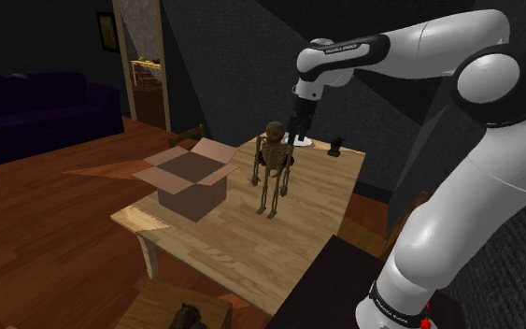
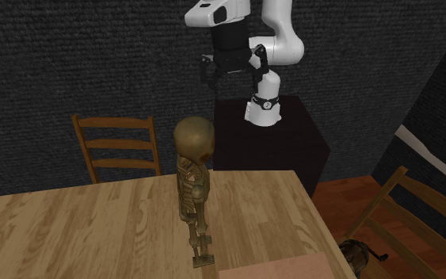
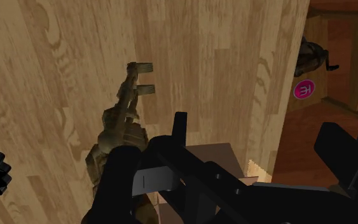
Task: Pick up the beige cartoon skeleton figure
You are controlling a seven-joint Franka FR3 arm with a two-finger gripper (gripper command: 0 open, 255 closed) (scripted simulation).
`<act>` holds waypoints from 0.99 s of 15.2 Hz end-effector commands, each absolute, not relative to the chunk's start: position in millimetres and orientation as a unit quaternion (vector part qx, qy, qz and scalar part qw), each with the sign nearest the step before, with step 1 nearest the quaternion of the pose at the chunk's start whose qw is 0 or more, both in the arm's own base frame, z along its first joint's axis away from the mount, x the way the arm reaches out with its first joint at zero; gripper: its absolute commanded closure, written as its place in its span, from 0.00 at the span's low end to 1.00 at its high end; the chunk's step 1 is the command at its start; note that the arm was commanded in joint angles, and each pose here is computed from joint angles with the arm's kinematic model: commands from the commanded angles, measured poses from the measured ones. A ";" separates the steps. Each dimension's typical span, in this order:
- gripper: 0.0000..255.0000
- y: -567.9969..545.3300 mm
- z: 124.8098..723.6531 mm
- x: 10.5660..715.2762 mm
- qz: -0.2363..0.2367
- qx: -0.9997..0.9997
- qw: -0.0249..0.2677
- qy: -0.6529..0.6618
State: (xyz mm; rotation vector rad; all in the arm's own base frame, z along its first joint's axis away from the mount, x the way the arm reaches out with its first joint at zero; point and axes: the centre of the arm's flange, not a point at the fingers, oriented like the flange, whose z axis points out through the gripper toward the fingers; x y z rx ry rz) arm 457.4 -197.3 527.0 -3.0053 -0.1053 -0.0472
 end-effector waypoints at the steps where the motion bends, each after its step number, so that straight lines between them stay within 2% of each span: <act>1: 0.00 -217.5 517.9 471.0 -0.012 -0.997 0.069 -0.037; 10: 0.00 -307.0 471.7 535.2 0.003 -0.996 0.078 -0.045; 15: 0.00 -307.0 445.3 535.2 0.003 -0.996 0.078 -0.045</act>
